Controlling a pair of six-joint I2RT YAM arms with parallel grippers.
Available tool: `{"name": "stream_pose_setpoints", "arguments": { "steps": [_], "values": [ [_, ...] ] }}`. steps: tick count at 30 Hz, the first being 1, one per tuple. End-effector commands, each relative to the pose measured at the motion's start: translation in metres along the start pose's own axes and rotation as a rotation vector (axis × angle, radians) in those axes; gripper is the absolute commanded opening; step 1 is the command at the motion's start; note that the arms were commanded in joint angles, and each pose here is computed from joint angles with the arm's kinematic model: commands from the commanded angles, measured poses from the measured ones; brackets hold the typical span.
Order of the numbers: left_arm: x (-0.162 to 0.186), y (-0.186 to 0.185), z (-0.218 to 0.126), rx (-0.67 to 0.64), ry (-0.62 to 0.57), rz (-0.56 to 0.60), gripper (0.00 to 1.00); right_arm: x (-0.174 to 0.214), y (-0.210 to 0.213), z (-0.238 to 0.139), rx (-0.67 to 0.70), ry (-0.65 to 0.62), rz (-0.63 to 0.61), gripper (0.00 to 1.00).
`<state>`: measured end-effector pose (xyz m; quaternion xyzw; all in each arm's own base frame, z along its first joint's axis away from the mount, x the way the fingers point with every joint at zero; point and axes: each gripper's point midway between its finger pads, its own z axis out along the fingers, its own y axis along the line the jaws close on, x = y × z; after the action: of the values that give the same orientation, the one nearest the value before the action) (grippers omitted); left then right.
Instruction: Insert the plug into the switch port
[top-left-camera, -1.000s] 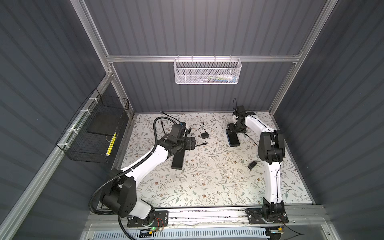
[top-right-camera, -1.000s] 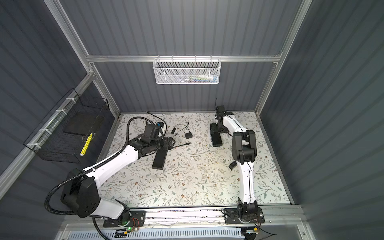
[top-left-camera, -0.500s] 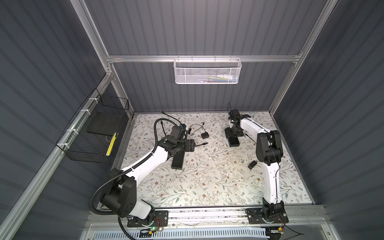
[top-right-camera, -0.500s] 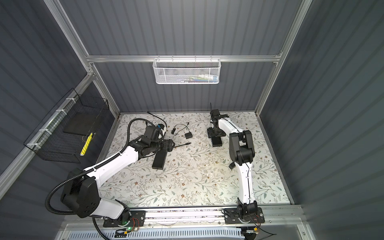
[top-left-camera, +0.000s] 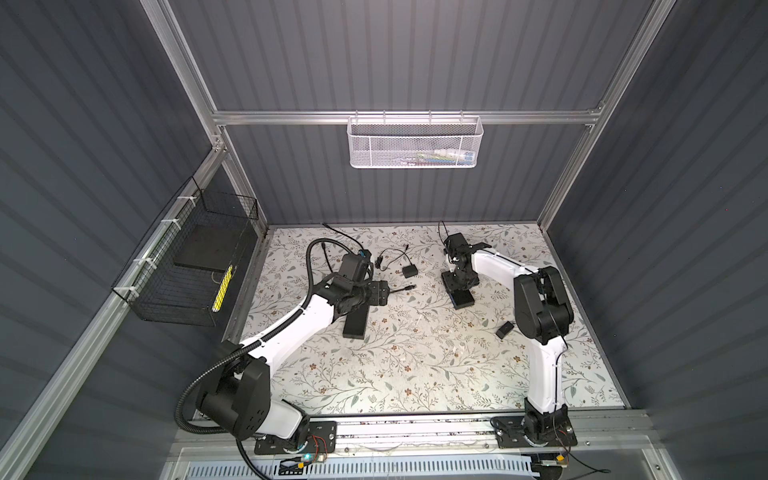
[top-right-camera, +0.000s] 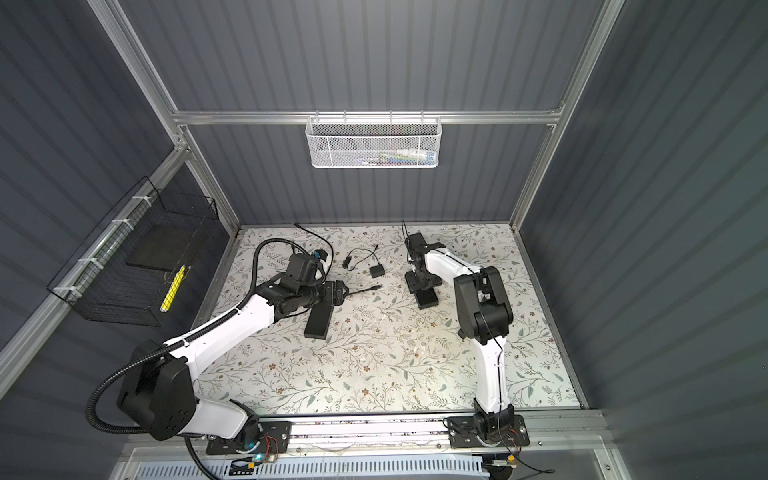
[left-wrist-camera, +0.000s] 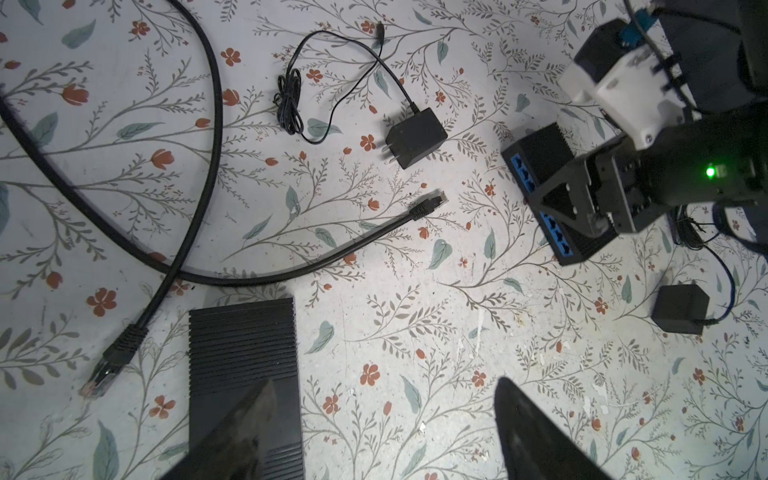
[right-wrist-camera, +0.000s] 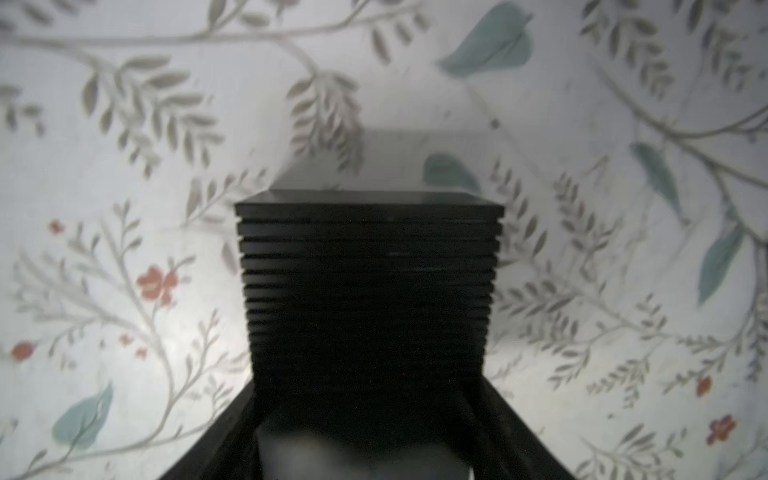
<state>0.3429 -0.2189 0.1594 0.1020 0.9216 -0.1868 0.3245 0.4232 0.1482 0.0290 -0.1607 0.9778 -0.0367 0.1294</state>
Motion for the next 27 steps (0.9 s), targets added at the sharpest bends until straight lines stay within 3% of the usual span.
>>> {"name": "stream_pose_setpoints", "arguments": {
  "steps": [1, 7, 12, 16, 19, 24, 27],
  "values": [
    [0.004, 0.003, 0.0, 0.0, 0.011, 0.023, 0.83, 0.022, 0.025, -0.012, -0.027, 0.012, -0.051, 0.55],
    [0.005, -0.003, 0.011, 0.03, 0.03, 0.019, 0.82, 0.063, 0.053, -0.014, -0.099, 0.088, -0.116, 0.68],
    [0.002, -0.004, 0.011, 0.032, 0.028, 0.023, 0.82, 0.061, 0.04, -0.049, -0.11, 0.051, -0.098, 0.78],
    [0.002, 0.0, 0.012, 0.014, 0.027, 0.031, 0.82, 0.043, 0.0, -0.091, -0.116, -0.061, 0.017, 0.8],
    [0.003, 0.001, 0.013, 0.009, 0.024, 0.038, 0.82, 0.036, -0.048, -0.1, -0.077, -0.11, 0.141, 0.79],
    [0.002, 0.001, 0.013, 0.012, 0.02, 0.071, 0.83, 0.044, -0.133, -0.071, 0.137, -0.012, 0.209, 0.73],
    [-0.002, 0.001, 0.008, 0.023, 0.019, 0.092, 0.83, 0.043, -0.158, -0.049, 0.127, 0.05, 0.243, 0.7]
  ]
}}
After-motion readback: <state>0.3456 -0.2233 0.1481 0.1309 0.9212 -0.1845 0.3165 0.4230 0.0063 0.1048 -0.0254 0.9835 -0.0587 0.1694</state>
